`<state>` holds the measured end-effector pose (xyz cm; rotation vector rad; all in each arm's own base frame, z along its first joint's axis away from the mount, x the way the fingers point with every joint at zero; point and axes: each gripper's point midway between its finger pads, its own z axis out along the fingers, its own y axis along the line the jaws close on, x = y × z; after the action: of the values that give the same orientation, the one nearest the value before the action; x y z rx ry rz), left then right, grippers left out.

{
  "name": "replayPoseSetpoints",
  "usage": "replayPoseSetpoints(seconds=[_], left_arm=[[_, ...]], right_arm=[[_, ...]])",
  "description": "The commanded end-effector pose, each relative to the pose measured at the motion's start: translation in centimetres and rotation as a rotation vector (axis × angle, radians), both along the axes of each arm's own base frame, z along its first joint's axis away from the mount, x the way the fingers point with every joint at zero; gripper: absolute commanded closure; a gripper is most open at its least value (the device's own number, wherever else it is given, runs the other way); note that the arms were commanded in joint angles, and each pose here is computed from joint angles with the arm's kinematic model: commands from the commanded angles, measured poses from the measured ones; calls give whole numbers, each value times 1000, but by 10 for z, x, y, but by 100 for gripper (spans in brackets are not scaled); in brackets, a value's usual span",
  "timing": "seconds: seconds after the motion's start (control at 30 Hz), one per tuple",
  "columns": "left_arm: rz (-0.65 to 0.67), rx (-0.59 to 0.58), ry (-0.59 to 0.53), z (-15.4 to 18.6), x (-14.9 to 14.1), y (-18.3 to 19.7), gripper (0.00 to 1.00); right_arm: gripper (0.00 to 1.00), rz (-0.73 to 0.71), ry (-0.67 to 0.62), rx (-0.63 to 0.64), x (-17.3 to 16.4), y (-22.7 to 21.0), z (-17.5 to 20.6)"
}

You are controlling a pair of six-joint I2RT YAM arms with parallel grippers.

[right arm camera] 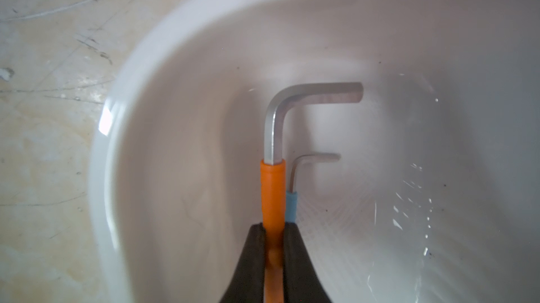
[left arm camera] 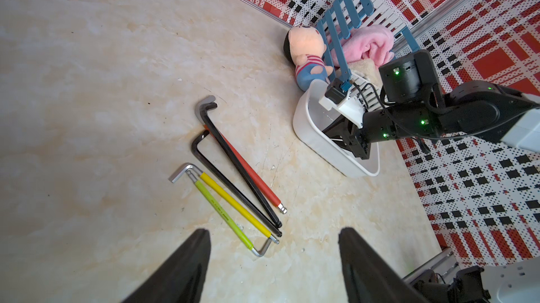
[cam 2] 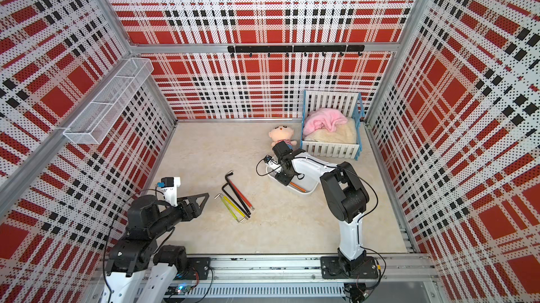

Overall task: Put the hex key on the desktop into the storage box
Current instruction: Place the Allen key in the storage box.

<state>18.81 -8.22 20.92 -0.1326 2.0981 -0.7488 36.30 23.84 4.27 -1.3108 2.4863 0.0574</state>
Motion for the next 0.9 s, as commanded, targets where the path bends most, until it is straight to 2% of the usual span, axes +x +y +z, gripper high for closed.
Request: replayPoseSetpoints(seconds=[0.0,0.23,0.5,0.67,0.87], left_arm=[[-8,8,-25,2,3,0,25],[-6,10,-27,3,3,1,25],[-6,9,-29,3,3,1,25],[-4,8,-30,3,3,1,25],[4,8,-36,4,3,2,25]], right_arm=[[93,-28,3,34,8,6,1],[82,-48,-4,25,10,4,1],[74,-73,-68,31,25,6,31],[75,-103,-152,70,42,12,71],[70,-159,-222,261,50,49,138]])
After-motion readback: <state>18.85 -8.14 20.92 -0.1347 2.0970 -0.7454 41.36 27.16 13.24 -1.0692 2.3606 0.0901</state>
